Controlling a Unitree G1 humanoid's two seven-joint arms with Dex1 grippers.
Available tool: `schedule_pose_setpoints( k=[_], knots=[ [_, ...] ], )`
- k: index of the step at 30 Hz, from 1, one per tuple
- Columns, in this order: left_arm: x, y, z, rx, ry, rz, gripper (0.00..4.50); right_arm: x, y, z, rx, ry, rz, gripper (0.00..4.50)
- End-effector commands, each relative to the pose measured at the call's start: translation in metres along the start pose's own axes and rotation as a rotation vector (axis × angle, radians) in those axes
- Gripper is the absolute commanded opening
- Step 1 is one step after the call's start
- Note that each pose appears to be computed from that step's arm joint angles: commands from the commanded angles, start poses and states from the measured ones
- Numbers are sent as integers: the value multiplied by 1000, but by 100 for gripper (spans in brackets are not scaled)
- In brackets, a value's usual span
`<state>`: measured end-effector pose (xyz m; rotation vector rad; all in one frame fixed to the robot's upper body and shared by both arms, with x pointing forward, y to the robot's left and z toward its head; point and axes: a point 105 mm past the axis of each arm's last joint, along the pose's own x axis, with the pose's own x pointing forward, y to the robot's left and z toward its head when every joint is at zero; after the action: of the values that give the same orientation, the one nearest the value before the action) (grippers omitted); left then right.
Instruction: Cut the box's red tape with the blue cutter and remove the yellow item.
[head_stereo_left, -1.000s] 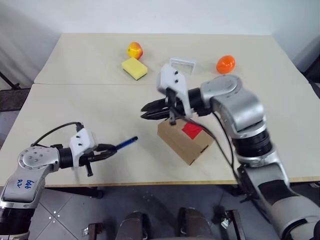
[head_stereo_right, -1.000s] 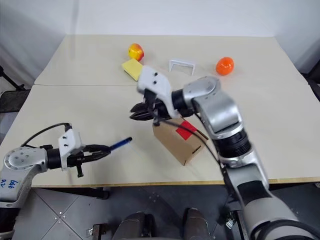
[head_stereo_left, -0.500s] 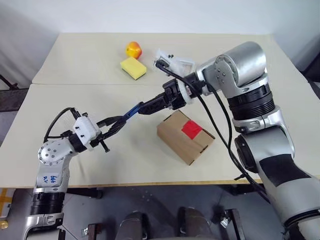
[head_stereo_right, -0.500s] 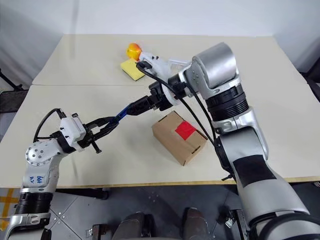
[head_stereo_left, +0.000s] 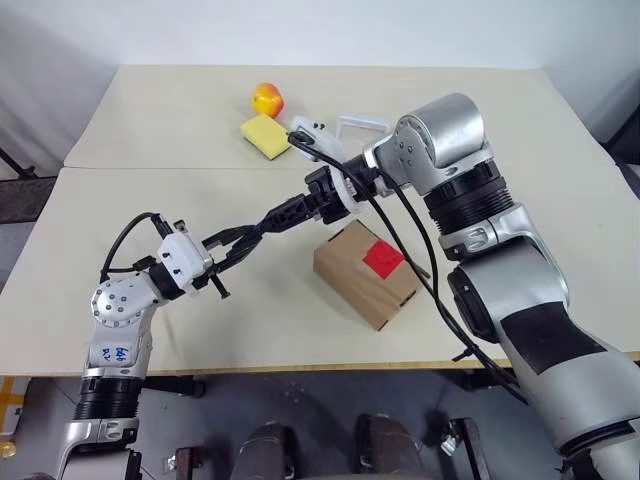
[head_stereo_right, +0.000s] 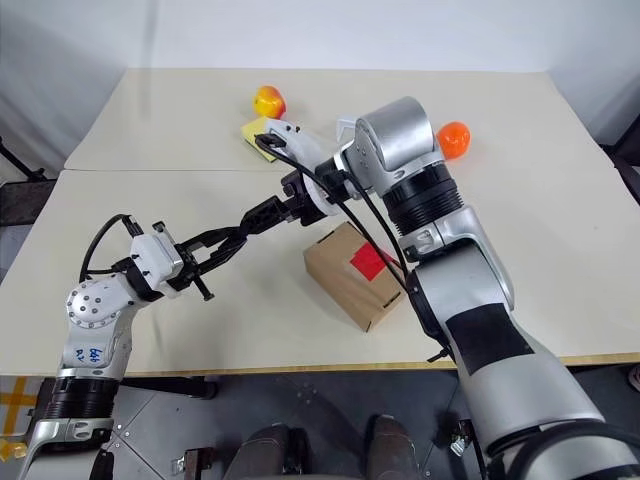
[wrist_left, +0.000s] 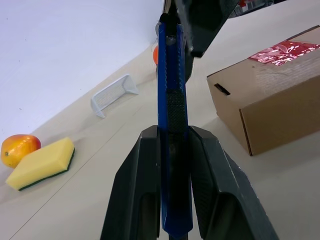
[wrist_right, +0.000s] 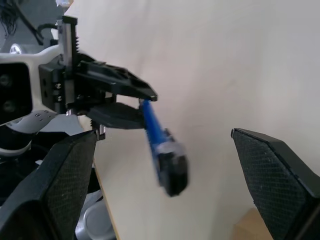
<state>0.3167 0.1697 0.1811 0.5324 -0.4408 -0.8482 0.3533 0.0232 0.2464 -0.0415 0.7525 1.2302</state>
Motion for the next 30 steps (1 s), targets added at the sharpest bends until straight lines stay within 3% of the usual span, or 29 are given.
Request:
schedule_pose_setpoints(
  k=[1,3,14,21,22,26,30],
  knots=[
    [-1,1,8,19,-26,4,69,-3,12,15,-69,-28,20,428],
    [0,1,8,16,-28,5,69,-2,13,16,-75,-30,27,387],
    [-1,2,7,8,-23,13,69,1,18,12,-95,-12,68,12],
    [0,12,-5,-92,42,93,69,-7,24,18,-114,-36,77,15],
    [-2,16,-8,-126,70,121,121,-11,25,19,-117,-45,75,15],
    [-11,20,-6,-192,108,141,225,-24,25,23,-130,-80,57,15],
    [-49,31,-4,-219,174,202,349,-50,21,28,-137,-156,15,15]
  ],
)
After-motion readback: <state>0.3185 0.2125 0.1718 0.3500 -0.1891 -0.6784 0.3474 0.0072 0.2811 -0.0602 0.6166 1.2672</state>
